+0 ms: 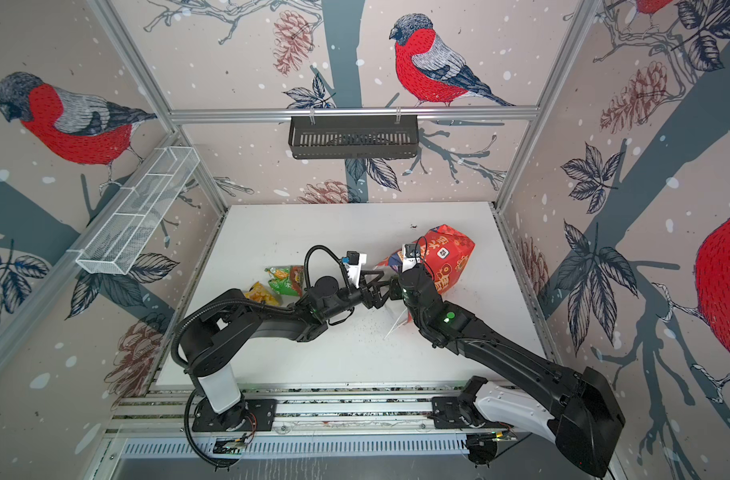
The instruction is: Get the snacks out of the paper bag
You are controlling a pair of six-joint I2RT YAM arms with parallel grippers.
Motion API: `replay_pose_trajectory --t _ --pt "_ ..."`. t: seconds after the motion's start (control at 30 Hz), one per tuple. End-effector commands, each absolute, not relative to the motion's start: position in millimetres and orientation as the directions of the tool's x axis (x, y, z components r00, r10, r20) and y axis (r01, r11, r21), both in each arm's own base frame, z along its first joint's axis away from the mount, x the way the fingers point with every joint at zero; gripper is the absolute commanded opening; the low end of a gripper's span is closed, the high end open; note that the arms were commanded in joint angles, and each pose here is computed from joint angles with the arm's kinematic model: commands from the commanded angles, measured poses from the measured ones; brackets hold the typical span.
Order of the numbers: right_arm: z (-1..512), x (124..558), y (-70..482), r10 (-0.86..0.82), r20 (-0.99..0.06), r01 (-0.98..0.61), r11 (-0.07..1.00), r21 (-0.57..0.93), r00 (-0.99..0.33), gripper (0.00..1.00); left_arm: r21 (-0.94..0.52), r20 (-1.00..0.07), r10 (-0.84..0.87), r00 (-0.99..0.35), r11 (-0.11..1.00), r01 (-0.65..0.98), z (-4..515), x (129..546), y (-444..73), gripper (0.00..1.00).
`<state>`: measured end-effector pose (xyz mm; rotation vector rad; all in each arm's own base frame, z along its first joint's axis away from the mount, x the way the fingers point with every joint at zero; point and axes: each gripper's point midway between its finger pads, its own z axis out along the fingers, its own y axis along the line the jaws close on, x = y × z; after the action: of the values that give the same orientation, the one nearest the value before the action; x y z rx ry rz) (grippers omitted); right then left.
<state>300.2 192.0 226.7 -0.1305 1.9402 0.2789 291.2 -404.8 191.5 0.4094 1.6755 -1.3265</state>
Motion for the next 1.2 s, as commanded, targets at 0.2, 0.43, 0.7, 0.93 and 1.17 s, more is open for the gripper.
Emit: replay_pose_trajectory --t 0.2,0.43,0.7,0.93,1.17 --pt "236 303 195 0.122 -0.922 -0.229 0.949 0.217 -0.368 0.0 -0.627 -0.779 -0.279 -0.562 0.388 0.676 189 298 -412 0.87" --pt "234 305 195 0.145 -0.913 -0.236 0.94 0.247 -0.381 0.0 -0.64 -0.764 -0.261 -0.59 0.424 0.641 177 305 -416 0.88" --pt "232 305 194 0.153 -0.908 -0.239 0.936 0.26 -0.39 0.0 -0.665 -0.743 -0.27 -0.612 0.393 0.635 179 311 -430 0.88" --pt "230 306 194 0.159 -0.903 -0.244 0.931 0.271 -0.398 0.0 -0.683 -0.728 -0.281 -0.625 0.383 0.623 182 315 -435 0.86" --pt "226 309 195 0.166 -0.895 -0.254 0.923 0.288 -0.413 0.0 -0.709 -0.703 -0.299 -0.645 0.362 0.605 179 318 -440 0.84"
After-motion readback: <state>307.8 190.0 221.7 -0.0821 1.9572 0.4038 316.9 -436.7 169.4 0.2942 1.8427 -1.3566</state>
